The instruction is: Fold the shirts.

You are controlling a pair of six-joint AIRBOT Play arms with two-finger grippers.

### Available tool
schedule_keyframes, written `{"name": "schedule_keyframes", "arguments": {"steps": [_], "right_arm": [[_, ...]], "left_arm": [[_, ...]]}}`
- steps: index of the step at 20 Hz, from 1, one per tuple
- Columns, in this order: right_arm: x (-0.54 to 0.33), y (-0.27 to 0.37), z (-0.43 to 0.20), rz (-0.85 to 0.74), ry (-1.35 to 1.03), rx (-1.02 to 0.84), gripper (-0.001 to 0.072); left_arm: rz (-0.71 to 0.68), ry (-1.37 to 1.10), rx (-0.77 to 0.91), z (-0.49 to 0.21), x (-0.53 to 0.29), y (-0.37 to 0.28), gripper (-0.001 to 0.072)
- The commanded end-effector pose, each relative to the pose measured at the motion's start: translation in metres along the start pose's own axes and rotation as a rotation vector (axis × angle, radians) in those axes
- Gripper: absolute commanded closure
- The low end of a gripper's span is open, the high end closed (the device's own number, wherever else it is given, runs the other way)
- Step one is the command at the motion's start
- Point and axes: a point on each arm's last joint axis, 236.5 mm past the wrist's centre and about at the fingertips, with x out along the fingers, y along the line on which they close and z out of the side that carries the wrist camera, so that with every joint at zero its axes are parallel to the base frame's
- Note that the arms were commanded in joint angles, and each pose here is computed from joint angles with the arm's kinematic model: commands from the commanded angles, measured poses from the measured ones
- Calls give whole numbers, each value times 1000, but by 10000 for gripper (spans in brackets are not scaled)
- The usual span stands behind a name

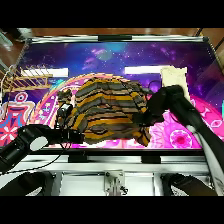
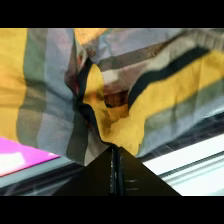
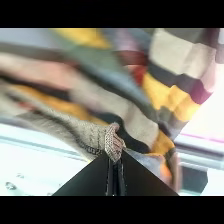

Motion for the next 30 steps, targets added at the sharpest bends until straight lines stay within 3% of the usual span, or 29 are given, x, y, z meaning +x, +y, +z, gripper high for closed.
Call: {"name": "schedule_keyframes", "arguments": {"steps": [1,2,3,4,5,10,17,22,25,27,28,30], "right_arm": [[-91,43,27,142,-361,-160,637],[-112,54,24,186,-428,-184,637],[-124,63,17,214,-457,-203,637],[-133,69,8,227,-474,-228,637],[-139,76,-1,234,-484,-261,637],[-133,94,-33,208,-423,-345,637],[-112,92,-30,119,-384,-389,637],[-111,90,-28,105,-384,-389,637],[-111,88,-27,98,-386,-389,637],[-111,88,-27,98,-387,-389,637],[-111,88,-27,97,-386,-389,637],[-111,86,-26,90,-389,-389,637]], "left_arm": [[-67,23,-51,-5,-1,-16,594],[-87,29,-67,-6,-1,-21,443],[-112,37,-86,-8,-2,-27,232],[-135,44,-104,-9,-3,-32,127],[-161,48,-123,-9,-4,-38,96],[-333,-86,-249,32,-16,-75,98],[-379,-108,-426,63,40,-80,100],[-414,-151,-383,91,46,-92,102],[-387,-54,-367,72,66,-88,120],[-380,100,-313,36,77,-90,264],[-383,154,-283,23,78,-91,289],[-395,180,-250,16,73,-94,516]]}}
